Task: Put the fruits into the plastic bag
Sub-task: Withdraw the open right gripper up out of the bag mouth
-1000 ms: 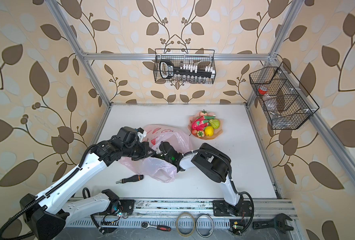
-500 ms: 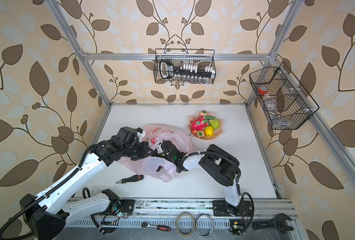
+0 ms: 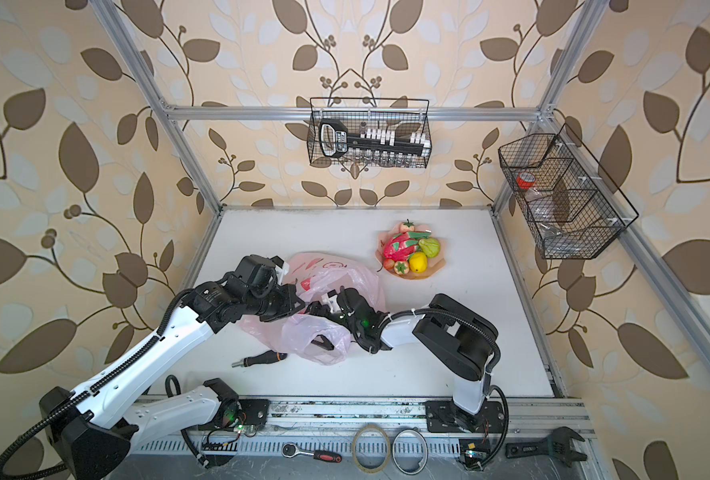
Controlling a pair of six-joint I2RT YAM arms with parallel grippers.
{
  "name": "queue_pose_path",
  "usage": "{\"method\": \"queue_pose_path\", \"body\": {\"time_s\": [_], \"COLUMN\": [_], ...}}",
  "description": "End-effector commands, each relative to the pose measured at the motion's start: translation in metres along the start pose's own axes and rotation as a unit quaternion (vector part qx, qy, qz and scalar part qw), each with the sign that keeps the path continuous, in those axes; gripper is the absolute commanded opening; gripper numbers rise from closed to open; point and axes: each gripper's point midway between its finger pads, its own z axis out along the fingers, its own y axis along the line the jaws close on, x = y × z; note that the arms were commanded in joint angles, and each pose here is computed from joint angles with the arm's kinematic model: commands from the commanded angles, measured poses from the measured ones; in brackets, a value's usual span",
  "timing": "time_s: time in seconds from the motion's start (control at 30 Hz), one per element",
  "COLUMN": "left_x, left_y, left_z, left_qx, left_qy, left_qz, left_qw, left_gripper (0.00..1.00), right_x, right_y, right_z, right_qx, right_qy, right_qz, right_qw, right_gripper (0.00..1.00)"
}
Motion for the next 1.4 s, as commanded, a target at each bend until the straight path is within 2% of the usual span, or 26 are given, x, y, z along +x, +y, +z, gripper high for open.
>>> {"method": "queue_pose_path", "body": {"time_s": [0.0,0.17,0.6,1.1,1.37], "left_x": [-0.009,-0.010,-0.013,-0.009,-0.010], "left_y": [-0.004,-0.005,-0.010,-0.009,-0.011], "left_z": [-0.006,-0.005,0.002,-0.004,-0.003], "left_qx": [-0.004,-0.004,0.005,0.009,0.015], "left_qy": [-0.014,-0.015,-0.007,-0.012,-0.014], "left_qz": [0.002,0.002,0.005,0.005,0.005], "left_qw": [1.000,1.000,1.000,1.000,1.000], "left_gripper": [0.00,0.00,0.00,0.00,0.00], "right_x": [0.001,-0.001,-0.006,-0.022,-0.025], "right_y": [0.010,0.005,0.004,-0.006,0.002], "right_z": [-0.009,-0.017,-0.068,-0.135,-0.166], "right_qx": [-0.016,-0.013,0.002,0.069,0.084], "right_qy": [-0.011,-0.024,-0.074,-0.140,-0.165], "right_qz": [-0.002,0.000,-0.016,-0.052,-0.069], "right_qw": [1.000,1.000,0.997,0.986,0.980], "right_gripper": [0.94,0.94,0.95,0.96,0.97]}}
